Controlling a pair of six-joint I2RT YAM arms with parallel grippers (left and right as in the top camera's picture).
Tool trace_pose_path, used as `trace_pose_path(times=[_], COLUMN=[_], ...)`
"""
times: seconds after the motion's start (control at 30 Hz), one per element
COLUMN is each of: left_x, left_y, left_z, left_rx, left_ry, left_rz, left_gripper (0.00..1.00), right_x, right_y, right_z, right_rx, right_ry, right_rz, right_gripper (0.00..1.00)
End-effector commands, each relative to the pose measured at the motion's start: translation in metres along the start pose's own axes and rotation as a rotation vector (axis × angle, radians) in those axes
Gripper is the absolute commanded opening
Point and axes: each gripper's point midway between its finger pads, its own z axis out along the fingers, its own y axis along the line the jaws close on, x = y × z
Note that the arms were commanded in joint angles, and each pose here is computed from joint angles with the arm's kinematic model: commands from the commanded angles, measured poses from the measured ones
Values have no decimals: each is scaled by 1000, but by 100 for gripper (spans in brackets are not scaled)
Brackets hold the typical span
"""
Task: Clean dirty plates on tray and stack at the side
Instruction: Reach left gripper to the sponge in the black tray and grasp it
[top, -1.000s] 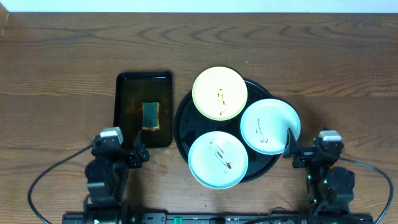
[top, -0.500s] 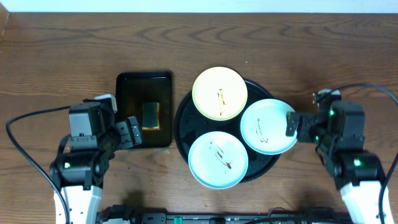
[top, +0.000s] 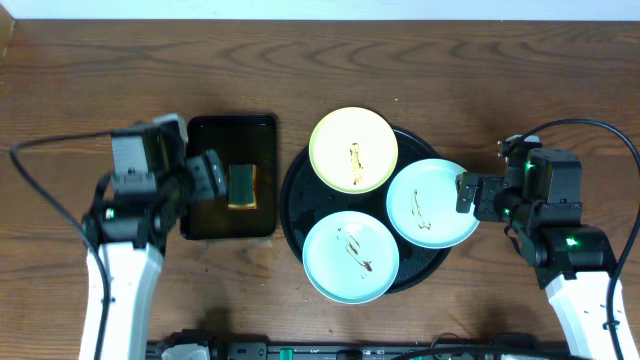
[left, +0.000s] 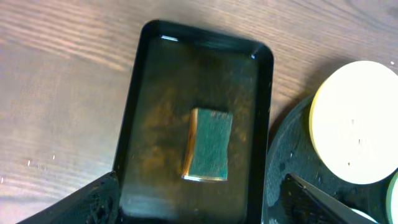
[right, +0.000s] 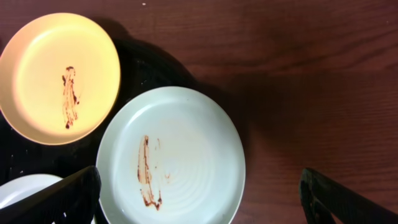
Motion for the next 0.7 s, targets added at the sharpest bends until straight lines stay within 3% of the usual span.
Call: trace_pose_path(times=[0.0,0.27,0.67], left_x=[-16,33,83], left_y=[-5,-21,-9], left_z=[22,103,151], left_rx=[-51,-85,-130], left_ry=[30,281,487], left_rz=[52,137,128], left_gripper=[81,81,70], right_x=[-9,-9,-8], right_y=[2,2,2], right_z=[-5,-5,-5], right_rx=[-9,-8,-8], right_ry=[-25,-23,-22], right_rz=[12,12,12], right_gripper=[99,99,99])
